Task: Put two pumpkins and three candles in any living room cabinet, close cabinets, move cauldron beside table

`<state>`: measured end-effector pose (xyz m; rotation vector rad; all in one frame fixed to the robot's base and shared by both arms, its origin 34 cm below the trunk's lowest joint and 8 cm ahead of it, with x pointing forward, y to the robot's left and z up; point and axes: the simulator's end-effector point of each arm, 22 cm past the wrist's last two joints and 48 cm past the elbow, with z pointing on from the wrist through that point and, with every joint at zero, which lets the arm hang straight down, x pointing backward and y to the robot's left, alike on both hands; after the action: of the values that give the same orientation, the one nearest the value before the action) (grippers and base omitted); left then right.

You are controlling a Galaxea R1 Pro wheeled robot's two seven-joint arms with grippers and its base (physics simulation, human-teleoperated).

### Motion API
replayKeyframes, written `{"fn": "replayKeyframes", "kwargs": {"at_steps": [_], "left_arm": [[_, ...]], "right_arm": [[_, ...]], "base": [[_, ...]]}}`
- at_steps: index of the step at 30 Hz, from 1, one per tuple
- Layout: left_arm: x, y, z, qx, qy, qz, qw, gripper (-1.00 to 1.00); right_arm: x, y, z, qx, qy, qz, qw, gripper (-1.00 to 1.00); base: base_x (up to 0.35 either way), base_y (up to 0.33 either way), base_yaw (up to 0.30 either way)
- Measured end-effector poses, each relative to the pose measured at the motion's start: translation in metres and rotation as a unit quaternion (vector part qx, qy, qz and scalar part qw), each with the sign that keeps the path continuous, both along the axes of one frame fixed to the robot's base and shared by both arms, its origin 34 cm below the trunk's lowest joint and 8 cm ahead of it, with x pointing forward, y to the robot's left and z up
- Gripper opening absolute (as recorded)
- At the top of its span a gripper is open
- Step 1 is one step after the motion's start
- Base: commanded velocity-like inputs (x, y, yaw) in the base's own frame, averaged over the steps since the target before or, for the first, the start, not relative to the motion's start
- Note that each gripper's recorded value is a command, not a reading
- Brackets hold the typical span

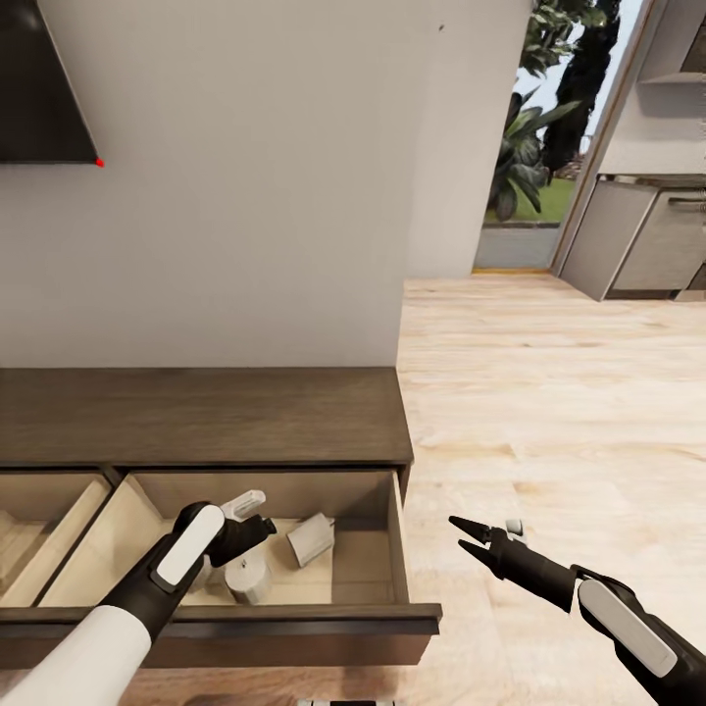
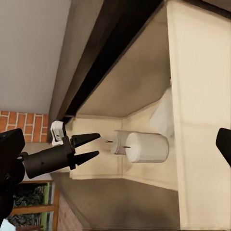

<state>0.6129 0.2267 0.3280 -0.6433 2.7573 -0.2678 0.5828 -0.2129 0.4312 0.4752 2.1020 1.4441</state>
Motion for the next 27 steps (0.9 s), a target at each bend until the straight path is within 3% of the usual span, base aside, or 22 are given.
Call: {"fn": "replayKeyframes", "kwargs": {"at_steps": [6, 12, 27], "left_arm": [[0.006, 0.0, 0.016, -0.003, -0.015, 0.002, 0.9999, 1.0], [0.016, 0.013, 0.035, -0.019, -0.032, 0.034, 0.9987, 1.0], [0.025, 0.013, 0.071, -0.022, -0.061, 0.036, 0.9972, 1.0]], "right_arm": [[0.002, 0.0, 0.013, 0.0, -0.013, 0.0, 0.9999, 1.0], [0.003, 0.0, 0.027, 0.0, -0.025, 0.0, 0.9997, 1.0], [0.006, 0.0, 0.059, 0.001, -0.054, 0.0, 0.9986, 1.0]], "base": [[-0.125, 0.0, 0.0], [-0.007, 0.0, 0.0], [-0.149, 0.0, 0.0]]}}
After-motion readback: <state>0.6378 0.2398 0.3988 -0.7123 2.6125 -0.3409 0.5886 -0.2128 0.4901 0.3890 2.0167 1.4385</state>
